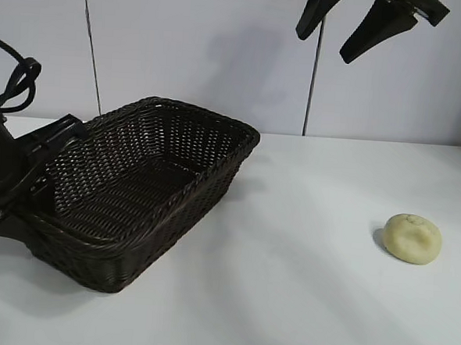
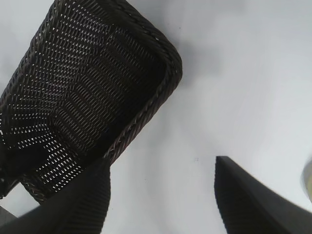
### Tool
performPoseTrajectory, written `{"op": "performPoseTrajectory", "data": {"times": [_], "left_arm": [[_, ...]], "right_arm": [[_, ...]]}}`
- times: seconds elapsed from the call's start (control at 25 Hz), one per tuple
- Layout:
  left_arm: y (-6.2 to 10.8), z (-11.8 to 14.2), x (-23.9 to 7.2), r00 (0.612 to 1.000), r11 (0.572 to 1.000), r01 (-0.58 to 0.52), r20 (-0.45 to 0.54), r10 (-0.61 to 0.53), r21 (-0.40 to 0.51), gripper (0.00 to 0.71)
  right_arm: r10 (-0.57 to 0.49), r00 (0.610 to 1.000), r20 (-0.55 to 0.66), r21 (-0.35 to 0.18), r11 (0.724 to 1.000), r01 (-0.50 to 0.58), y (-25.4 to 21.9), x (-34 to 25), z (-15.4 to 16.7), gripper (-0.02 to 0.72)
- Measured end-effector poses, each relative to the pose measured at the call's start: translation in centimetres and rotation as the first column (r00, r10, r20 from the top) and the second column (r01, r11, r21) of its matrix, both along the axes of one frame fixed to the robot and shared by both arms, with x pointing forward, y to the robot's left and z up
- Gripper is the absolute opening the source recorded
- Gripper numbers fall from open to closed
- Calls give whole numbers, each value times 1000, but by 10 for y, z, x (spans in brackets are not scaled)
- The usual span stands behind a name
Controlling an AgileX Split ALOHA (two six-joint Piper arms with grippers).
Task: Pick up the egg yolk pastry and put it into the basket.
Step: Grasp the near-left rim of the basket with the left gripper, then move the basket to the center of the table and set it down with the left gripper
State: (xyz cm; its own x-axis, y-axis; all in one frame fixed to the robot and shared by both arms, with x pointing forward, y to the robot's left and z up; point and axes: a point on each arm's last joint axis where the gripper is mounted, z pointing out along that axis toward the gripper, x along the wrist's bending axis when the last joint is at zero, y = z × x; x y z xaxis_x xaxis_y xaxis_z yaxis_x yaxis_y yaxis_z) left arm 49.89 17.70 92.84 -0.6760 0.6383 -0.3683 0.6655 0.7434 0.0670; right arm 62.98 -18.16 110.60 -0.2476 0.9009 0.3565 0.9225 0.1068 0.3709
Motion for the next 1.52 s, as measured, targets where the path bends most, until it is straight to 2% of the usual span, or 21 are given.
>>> {"op": "performPoseTrajectory", "data": {"times": [0.24, 0.44, 0.76, 0.96, 1.12, 1.28, 1.52], "left_arm": [[-1, 3, 1, 1000, 1000, 3, -20, -3, 5, 99], [-7, 16, 9, 999, 1000, 16, -27, -16, -10, 99], [-16, 36, 18, 989, 989, 143, -27, -144, -40, 99], [1, 45, 30, 984, 984, 176, -32, -177, -37, 99], [15, 51, 39, 977, 973, 214, -1, -215, -90, 99], [23, 53, 42, 962, 953, 273, 29, -272, -131, 99], [28, 53, 40, 921, 915, 388, 32, -387, -106, 99]], "right_arm": [[0, 1000, 0, 0, 1000, 0, 0, 0, 0, 454], [0, 1000, 0, -1, 1000, 0, 0, 0, 0, 454], [0, 1000, 1, -4, 1000, 0, 0, 0, 0, 454], [0, 1000, 1, -4, 1000, 0, 0, 0, 0, 454], [0, 1000, 2, -7, 1000, 0, -1, 0, 0, 454], [0, 1000, 2, -7, 1000, 0, -1, 0, 0, 454], [0, 1000, 2, -7, 1000, 0, -1, 0, 0, 454]]}}
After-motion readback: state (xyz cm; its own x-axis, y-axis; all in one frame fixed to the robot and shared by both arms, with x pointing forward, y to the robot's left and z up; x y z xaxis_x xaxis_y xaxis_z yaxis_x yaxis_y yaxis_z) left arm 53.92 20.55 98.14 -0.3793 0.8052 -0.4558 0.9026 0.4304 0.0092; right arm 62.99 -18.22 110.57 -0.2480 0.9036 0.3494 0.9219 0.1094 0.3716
